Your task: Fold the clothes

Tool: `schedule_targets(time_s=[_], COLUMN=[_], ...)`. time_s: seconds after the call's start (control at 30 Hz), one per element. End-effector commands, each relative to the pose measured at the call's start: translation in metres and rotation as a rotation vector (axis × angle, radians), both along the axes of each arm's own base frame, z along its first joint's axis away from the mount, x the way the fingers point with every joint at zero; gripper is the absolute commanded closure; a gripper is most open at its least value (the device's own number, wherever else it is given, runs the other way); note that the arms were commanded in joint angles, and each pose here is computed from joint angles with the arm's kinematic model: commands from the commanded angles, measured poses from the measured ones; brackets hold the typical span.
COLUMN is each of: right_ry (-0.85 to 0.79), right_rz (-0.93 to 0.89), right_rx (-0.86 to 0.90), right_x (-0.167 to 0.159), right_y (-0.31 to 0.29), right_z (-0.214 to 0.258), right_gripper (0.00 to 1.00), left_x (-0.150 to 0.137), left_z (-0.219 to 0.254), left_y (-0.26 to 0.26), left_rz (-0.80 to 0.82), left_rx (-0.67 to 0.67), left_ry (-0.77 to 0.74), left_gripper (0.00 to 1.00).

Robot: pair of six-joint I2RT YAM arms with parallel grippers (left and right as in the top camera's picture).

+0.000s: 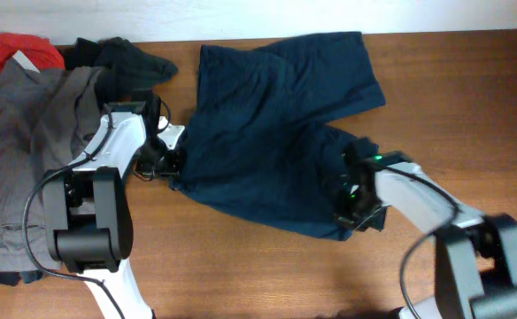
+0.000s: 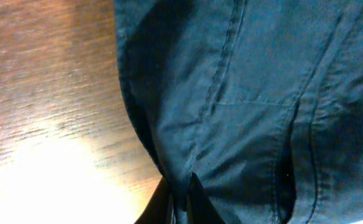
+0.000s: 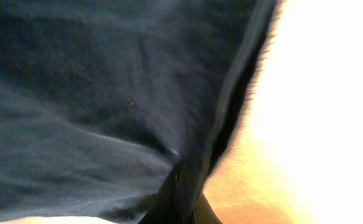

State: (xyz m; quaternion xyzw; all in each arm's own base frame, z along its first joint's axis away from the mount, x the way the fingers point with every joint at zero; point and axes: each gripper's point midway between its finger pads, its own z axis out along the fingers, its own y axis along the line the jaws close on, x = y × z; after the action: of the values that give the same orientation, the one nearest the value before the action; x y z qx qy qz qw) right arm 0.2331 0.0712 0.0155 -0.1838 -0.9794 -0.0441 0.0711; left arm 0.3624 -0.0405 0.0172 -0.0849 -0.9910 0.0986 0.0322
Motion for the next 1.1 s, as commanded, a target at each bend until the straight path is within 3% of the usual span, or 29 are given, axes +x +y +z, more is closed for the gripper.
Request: schedule_targets(time_s=[0.0,0.37,0.67,0.9,1.07], right_ry=[-0.154,-0.403,-0.447,-0.486,-0.529], right_rz=[0.026,-0.002,-0.007,-0.008,-0.009], right_rx=[0.02,0.005,-0.036,-0.035,-0.033], right_x=[0.026,0.022,-0.003,-0.025,-0.04], right_y=[-0.015,-0.045,-0.053,-0.053,-0.054], right_z=[0.045,0.138,0.159,0.174,0.185], right_gripper=[0.96,0.96,0.96,0.96,0.96], left_x=[0.009,-0.003,-0.015,-0.046,-0.058], left_z=[0.016,0.062,0.142,0.174,0.193], left_y=[0.001,-0.007,-0.012,0.002,0.003], left_rz=[0.106,0.106,0.096,0.144,0.152], left_rx=[0.014,0.027,0.12,0.24,0.238], left_ry=[0.023,0.031,-0.183,-0.209,-0.256], left_gripper=[0.99,0.99,0.99,0.99,0.99])
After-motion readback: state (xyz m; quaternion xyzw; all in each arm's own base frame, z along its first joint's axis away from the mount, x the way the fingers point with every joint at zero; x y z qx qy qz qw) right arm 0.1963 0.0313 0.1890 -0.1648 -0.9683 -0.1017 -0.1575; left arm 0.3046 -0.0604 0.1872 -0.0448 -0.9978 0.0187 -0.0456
